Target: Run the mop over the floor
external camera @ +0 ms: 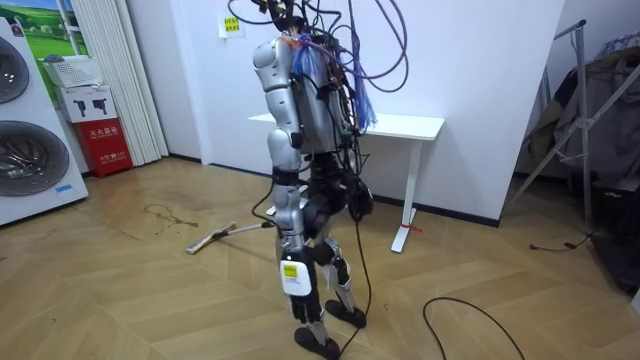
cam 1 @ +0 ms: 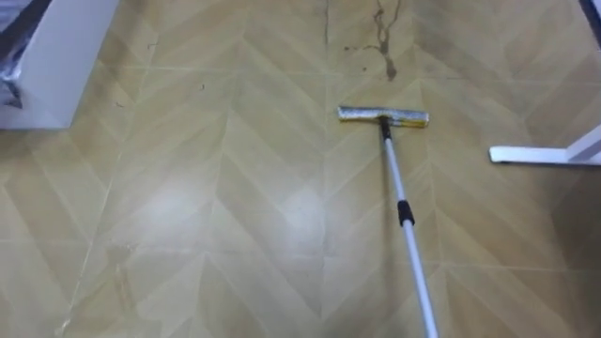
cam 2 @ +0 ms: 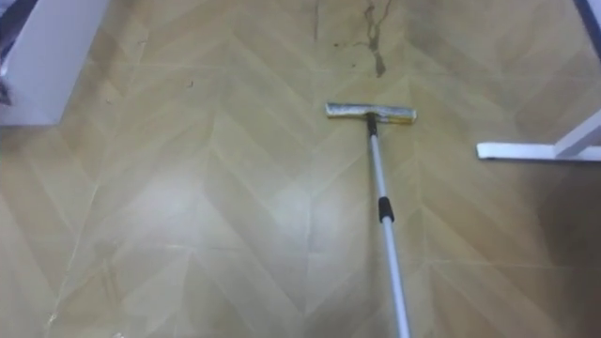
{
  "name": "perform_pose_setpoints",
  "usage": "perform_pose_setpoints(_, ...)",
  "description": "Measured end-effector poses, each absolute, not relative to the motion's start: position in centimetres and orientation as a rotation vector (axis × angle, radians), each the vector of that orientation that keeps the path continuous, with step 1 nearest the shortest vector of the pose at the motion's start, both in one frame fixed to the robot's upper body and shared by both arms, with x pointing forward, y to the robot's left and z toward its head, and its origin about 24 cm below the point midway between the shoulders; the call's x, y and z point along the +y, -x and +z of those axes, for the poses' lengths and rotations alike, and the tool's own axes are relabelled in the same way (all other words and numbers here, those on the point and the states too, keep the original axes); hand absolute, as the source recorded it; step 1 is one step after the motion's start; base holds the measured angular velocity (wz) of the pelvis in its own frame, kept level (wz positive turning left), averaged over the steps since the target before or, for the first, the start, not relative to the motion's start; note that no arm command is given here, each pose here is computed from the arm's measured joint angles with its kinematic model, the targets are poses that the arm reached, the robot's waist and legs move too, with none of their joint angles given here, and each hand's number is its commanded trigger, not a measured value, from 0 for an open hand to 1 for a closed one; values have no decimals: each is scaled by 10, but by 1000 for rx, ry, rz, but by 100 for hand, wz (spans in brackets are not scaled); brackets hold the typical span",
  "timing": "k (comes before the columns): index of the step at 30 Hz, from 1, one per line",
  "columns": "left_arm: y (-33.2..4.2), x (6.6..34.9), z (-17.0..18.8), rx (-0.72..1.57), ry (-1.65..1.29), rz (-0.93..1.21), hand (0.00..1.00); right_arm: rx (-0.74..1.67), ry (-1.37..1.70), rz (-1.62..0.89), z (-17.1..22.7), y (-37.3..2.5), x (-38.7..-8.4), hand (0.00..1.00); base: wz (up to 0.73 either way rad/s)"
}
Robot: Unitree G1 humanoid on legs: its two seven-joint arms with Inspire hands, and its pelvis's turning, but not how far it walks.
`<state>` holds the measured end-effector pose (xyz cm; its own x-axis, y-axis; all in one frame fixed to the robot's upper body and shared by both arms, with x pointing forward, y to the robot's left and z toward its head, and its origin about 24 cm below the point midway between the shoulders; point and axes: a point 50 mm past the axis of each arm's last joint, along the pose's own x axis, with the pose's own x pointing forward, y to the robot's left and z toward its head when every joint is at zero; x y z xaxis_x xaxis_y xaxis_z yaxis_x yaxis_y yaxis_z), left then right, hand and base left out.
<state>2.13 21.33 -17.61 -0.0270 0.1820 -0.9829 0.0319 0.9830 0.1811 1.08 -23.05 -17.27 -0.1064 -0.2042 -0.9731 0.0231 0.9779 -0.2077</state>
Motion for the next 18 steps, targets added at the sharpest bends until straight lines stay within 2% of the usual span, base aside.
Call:
perform_pose_setpoints(10, -21, 214, -176, 1594, -140, 153, 0, 1698, 145, -256, -168, -14, -247, 100, 17)
perform_pose_setpoints(13, -18, 218, -175, 1607, -140, 159, 0, 1674, 188, -272, -160, -38, -266, 100, -24)
perform_pose_setpoints(16, -12, 228, -174, 1612, -110, 210, 0, 1546, 249, -275, -145, -91, -286, 100, -48)
perform_pose_setpoints(18, -23, 244, -169, 1565, -148, 233, 0, 1427, 255, -269, -129, -138, -293, 100, 36)
